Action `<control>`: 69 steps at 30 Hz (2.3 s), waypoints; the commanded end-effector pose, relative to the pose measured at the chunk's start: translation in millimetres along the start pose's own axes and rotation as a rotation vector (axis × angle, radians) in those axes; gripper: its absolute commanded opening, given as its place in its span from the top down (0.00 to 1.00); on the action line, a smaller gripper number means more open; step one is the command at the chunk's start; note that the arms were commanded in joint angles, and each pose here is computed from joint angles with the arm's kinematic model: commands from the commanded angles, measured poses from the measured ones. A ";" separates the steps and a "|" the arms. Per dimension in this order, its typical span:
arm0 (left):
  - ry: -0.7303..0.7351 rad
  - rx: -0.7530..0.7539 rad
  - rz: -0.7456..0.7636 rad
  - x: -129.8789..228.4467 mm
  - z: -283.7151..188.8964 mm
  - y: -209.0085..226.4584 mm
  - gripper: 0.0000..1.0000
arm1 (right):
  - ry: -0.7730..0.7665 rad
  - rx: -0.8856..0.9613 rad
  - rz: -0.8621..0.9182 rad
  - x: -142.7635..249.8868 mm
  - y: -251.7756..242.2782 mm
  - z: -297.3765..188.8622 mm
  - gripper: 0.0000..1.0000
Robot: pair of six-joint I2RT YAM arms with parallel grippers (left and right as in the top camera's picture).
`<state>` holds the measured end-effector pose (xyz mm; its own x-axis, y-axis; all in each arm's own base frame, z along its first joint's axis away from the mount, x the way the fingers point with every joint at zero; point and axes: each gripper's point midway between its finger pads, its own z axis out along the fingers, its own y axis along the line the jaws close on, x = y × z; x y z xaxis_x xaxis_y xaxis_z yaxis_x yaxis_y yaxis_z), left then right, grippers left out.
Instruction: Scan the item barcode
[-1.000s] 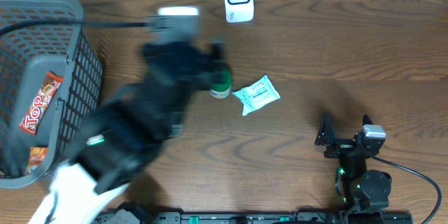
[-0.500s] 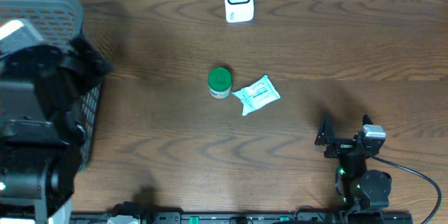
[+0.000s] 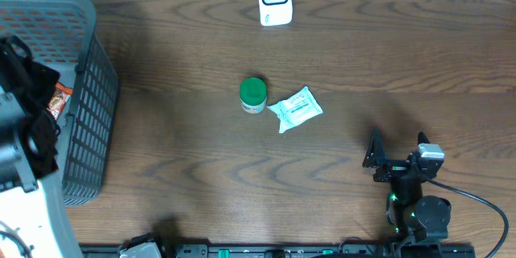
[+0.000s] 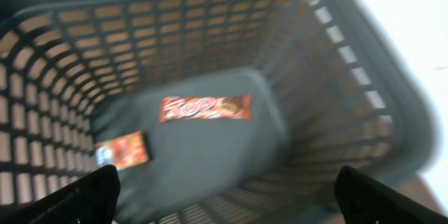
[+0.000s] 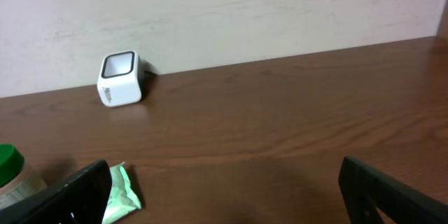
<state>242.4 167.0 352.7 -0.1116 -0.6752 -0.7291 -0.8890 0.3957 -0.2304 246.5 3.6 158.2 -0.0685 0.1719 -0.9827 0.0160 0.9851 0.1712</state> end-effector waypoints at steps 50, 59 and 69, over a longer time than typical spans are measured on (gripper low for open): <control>0.327 -0.602 -0.651 88.4 234.0 68.6 0.02 | 0.001 0.000 0.012 0.8 0.6 -0.2 0.01; 0.314 -0.591 -0.654 96.8 268.3 64.8 0.02 | 0.001 0.000 0.012 0.8 0.6 -0.2 0.01; 0.341 -0.622 -0.640 117.4 295.1 68.7 0.02 | 0.001 0.000 0.012 0.8 0.6 -0.2 0.01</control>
<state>302.2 299.9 77.9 0.4401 -0.8331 -0.3350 -0.8959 -0.4323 -0.1021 246.5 3.6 158.2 -0.0685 0.1716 -0.9828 0.0159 0.9852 0.1709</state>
